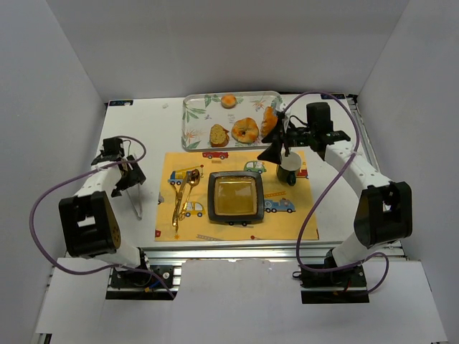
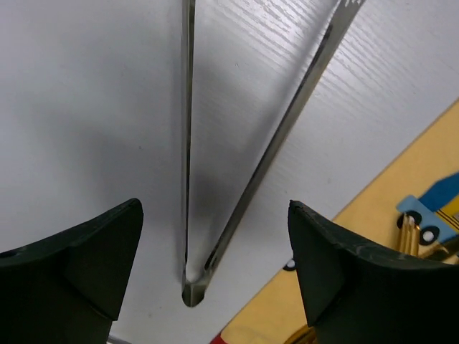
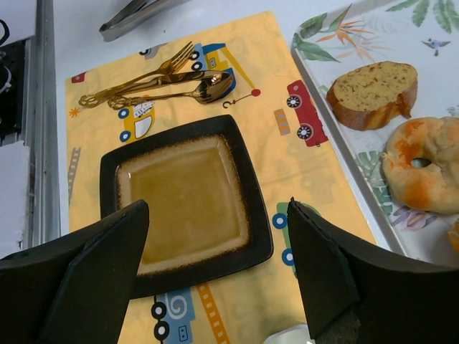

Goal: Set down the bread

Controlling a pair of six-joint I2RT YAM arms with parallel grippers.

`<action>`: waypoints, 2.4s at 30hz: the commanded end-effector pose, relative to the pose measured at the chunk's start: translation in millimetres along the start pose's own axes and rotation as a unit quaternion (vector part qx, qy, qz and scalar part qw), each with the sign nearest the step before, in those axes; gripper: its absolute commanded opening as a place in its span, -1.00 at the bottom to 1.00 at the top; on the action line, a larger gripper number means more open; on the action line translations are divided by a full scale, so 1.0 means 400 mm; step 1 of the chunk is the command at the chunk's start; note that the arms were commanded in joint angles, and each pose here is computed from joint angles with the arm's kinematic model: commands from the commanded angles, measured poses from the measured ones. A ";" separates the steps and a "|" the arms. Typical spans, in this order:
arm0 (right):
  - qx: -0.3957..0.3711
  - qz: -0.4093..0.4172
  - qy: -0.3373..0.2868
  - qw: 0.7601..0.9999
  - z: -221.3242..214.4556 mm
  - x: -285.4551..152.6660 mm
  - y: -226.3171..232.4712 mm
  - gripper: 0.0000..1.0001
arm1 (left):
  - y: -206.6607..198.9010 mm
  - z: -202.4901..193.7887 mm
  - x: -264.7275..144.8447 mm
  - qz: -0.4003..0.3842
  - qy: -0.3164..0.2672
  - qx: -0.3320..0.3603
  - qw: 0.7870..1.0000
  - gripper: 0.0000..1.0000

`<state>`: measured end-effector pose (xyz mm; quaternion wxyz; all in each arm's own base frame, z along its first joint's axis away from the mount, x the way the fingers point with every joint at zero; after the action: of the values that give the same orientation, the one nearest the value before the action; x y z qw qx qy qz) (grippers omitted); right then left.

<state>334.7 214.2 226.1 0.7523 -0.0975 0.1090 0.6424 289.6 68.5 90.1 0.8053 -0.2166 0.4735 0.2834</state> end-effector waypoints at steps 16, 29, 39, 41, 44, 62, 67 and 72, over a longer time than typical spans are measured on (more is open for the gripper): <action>0.008 -0.051 -0.047 0.998 0.059 -0.098 -0.079 0.65 | -0.001 -0.080 0.147 -0.037 0.035 0.118 0.992 -0.29; 0.017 -0.068 -0.053 0.996 0.059 -0.141 -0.094 0.65 | -0.355 0.050 -0.196 -0.340 -0.028 0.019 0.940 -0.43; 0.018 -0.062 -0.062 0.996 0.059 -0.146 -0.093 0.65 | -0.535 0.001 -0.280 -0.396 0.014 0.023 0.918 -0.06; 0.019 -0.062 -0.063 0.996 0.058 -0.147 -0.092 0.65 | -0.565 0.010 -0.285 -0.402 0.014 0.034 0.915 -0.03; 0.018 -0.063 -0.064 0.996 0.059 -0.150 -0.088 0.65 | -0.599 0.021 -0.295 -0.408 0.015 0.046 0.912 -0.02; 0.029 -0.073 -0.066 0.995 0.038 -0.174 -0.092 0.65 | -0.716 -0.022 -0.175 -0.340 0.039 0.141 0.929 0.00; 0.031 -0.076 -0.066 0.994 0.036 -0.179 -0.096 0.65 | -0.702 -0.035 -0.158 -0.319 0.045 0.161 0.933 0.00; 0.033 -0.076 -0.067 0.994 0.035 -0.177 -0.099 0.65 | -0.696 -0.070 -0.160 -0.336 0.072 0.168 0.924 -0.03</action>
<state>366.8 145.6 247.1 0.8087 -0.0304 0.0970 0.5794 435.6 -168.0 139.3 0.8383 -0.2461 0.4803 -0.0771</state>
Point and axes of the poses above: each gripper's point midway between its finger pads, its own x axis out along the fingers, its own y axis along the line the jaws close on, z = x × y, the point moved 3 cm from there along -x, back along the fingers, and after that the axes turned 8 degrees about -x, right-handed, at the moved point
